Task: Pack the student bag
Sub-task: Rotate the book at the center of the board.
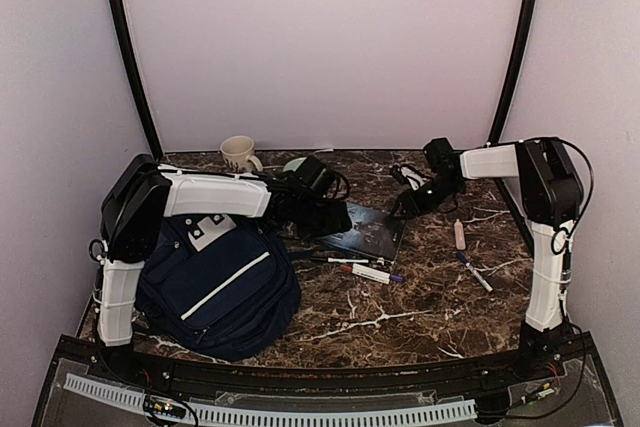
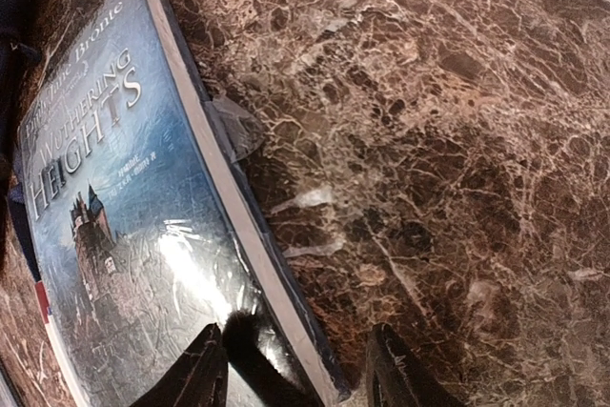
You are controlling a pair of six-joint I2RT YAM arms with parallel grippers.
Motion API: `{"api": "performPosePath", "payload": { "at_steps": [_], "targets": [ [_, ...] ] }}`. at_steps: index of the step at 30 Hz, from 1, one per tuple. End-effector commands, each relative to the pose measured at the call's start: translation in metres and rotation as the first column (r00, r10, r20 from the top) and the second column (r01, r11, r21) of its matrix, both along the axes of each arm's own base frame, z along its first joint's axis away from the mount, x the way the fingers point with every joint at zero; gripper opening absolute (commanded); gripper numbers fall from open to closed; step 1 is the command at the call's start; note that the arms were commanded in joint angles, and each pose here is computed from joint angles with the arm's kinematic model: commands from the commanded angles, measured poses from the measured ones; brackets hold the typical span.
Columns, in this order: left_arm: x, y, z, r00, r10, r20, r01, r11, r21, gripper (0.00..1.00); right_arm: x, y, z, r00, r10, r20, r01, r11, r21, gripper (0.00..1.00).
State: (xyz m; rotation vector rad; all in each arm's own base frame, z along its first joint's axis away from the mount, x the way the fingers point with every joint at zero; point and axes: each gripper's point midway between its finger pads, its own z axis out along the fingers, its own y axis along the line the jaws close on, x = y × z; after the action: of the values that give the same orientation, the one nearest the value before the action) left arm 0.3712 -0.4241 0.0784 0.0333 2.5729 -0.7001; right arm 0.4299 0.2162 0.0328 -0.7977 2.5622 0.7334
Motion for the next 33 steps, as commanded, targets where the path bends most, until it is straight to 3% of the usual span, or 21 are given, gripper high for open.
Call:
{"api": "performPosePath", "payload": {
  "at_steps": [1, 14, 22, 33],
  "targets": [
    [0.001, 0.019, 0.003, 0.985, 0.161, -0.058, -0.163, 0.986, -0.03, 0.7, -0.008, -0.006, -0.003, 1.0, -0.017, -0.016, 0.017, 1.0, -0.024, 0.49],
    [-0.014, 0.018, -0.015, 0.967, 0.203, -0.156, -0.218, 0.972, -0.089, 0.71, -0.016, -0.007, -0.008, 0.998, -0.023, -0.053, 0.022, 1.0, -0.021, 0.46],
    [-0.022, 0.034, -0.004, 0.963, 0.253, -0.088, -0.26, 0.962, -0.085, 0.7, -0.025, -0.013, -0.021, 0.996, -0.029, -0.083, 0.025, 0.998, -0.051, 0.32],
    [-0.006, 0.014, -0.026, 0.967, 0.236, -0.092, -0.245, 0.963, -0.108, 0.7, -0.04, -0.018, -0.025, 0.992, -0.026, -0.126, 0.018, 0.998, -0.064, 0.31]
  ]
}}
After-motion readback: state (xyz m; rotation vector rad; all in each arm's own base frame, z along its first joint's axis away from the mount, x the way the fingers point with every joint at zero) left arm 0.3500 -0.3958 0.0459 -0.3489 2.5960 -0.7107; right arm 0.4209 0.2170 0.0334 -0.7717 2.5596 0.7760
